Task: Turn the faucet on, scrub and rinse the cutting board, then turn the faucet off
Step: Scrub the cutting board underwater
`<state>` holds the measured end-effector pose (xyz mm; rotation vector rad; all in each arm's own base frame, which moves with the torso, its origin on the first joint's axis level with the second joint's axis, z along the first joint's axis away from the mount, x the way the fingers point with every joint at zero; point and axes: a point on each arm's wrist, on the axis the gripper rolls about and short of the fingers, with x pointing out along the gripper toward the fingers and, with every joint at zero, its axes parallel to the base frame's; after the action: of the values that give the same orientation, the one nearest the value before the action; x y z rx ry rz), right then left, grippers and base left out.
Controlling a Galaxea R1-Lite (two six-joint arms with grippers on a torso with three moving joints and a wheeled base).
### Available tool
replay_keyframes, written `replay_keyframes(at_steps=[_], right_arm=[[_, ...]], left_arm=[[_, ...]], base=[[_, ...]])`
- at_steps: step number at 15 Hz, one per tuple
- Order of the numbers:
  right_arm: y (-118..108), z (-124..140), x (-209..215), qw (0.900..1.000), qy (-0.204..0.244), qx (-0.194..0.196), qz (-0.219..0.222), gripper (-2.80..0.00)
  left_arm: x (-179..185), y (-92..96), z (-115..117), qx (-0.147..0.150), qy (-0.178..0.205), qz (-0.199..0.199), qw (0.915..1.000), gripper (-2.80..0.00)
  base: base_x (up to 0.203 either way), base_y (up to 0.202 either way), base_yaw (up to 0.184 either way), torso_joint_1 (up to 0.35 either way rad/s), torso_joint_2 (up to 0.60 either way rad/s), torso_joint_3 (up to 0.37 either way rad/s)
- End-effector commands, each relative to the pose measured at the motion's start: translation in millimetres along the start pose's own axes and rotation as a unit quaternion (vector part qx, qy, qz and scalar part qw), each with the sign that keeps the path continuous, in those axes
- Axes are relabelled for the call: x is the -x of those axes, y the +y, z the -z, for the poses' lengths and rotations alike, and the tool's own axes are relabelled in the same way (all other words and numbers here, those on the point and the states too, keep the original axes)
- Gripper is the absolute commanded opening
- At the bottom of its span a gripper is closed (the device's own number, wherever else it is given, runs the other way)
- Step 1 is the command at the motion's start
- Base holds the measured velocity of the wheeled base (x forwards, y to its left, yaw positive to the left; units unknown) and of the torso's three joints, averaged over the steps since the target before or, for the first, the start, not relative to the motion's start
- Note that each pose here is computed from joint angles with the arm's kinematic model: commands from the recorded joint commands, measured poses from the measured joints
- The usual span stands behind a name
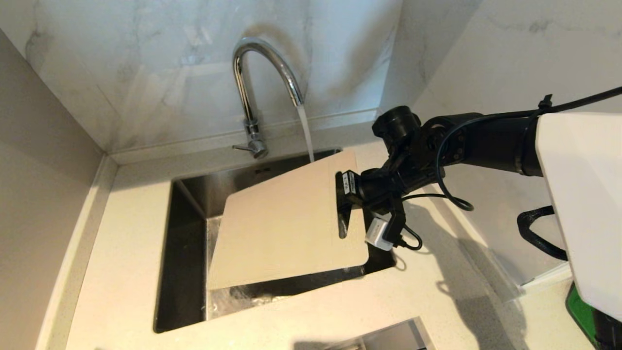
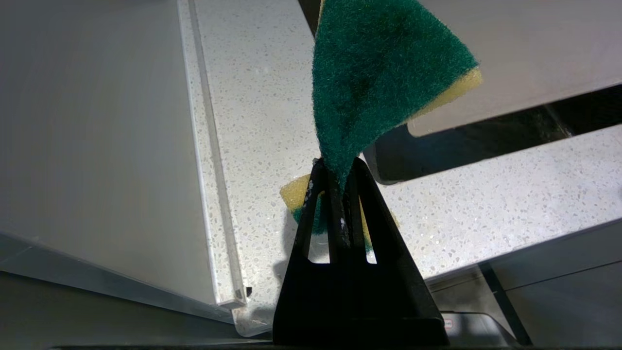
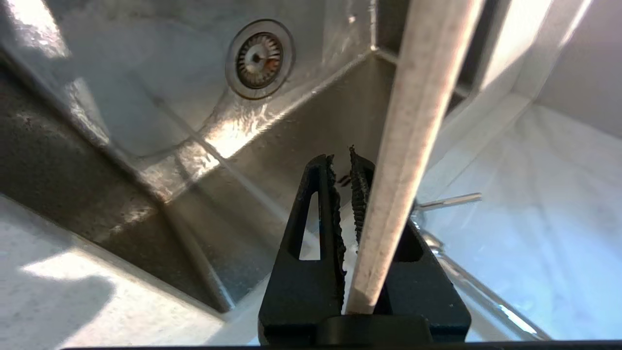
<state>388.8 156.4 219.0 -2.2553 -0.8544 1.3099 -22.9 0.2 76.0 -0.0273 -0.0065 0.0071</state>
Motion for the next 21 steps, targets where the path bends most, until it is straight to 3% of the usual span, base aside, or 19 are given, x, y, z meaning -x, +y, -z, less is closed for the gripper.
replay_keyframes(at_steps=[1,21], right_arm=[[11.8,2.8,-8.0,1.000,-0.005,-0.003,-0.005,-2.80],[35.0,25.7,-15.2,0.998,0.061,0.020,0.019,-2.80]], left_arm=[[-0.2,0.0,0.3,0.000,0.001,0.000,1.0000,-2.80],[-0.2,0.0,0.3,0.000,0.001,0.000,1.0000,-2.80]], base=[[0.000,0.000,0.000,0.000,0.00,0.000],[0.000,0.000,0.000,0.000,0.00,0.000]])
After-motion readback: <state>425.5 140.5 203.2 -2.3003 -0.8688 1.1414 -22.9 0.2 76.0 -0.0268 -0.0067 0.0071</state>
